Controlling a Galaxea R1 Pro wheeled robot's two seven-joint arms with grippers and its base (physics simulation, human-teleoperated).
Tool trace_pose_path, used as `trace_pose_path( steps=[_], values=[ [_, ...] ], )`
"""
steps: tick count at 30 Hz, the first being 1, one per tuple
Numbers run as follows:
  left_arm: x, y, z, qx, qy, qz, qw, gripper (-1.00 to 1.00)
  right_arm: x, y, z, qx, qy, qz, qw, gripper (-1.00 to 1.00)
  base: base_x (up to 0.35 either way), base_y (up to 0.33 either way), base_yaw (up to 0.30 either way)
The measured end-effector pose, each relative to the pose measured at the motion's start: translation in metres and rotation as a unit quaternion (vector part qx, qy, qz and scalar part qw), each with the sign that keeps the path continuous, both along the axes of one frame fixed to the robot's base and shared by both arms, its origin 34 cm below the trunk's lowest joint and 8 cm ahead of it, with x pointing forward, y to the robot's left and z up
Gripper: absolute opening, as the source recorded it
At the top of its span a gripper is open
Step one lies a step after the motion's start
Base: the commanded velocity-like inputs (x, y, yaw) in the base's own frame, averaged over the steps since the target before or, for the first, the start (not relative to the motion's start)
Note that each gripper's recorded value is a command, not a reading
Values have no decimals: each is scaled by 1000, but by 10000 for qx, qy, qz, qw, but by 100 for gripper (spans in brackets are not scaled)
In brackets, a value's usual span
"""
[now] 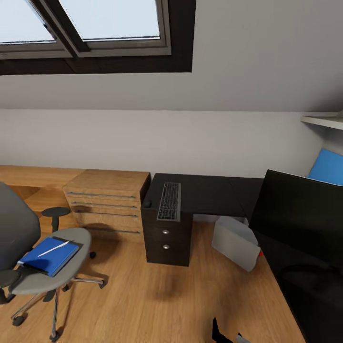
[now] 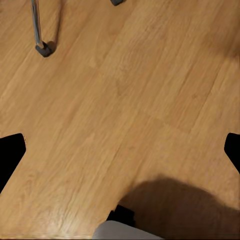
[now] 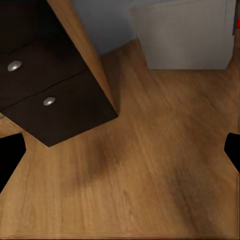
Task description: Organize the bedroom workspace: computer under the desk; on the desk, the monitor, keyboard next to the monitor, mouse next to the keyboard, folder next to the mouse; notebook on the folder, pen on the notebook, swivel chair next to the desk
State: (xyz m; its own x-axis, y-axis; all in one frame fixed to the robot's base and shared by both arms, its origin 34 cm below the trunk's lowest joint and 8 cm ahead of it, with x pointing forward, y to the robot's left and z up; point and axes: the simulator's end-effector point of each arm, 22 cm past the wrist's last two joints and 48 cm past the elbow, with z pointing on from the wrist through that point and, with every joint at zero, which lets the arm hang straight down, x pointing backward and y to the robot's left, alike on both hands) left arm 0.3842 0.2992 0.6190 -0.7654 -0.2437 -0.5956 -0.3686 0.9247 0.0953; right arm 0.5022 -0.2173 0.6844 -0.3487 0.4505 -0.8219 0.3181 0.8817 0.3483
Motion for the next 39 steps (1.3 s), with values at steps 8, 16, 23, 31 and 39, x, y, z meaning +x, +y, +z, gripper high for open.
trace_pose_path(
  steps=[8, 16, 23, 31, 39],
  values=[
    [-2, 0, 9, -6, 4, -6, 10000, 100, -2, 0, 9, 0, 13, 6, 10000, 100, -294, -180, 53],
    [-4, 0, 18, -9, 3, 1, 10000, 100, -4, 0, 17, 0, 16, 8, 10000, 100, -337, -21, 4],
    [-6, 0, 25, -7, 10, 10, 10000, 100, -6, 1, 25, 1, 16, 11, 10000, 100, -343, -1, 0],
    [-9, 0, 33, -9, 17, 18, 10000, 100, -8, 0, 33, 0, 18, 10, 10000, 100, -343, 0, 0],
    [-12, 1, 40, -5, 39, 23, 10000, 100, -11, 1, 41, 3, 18, 14, 10000, 100, -343, 0, 0]
  ],
)
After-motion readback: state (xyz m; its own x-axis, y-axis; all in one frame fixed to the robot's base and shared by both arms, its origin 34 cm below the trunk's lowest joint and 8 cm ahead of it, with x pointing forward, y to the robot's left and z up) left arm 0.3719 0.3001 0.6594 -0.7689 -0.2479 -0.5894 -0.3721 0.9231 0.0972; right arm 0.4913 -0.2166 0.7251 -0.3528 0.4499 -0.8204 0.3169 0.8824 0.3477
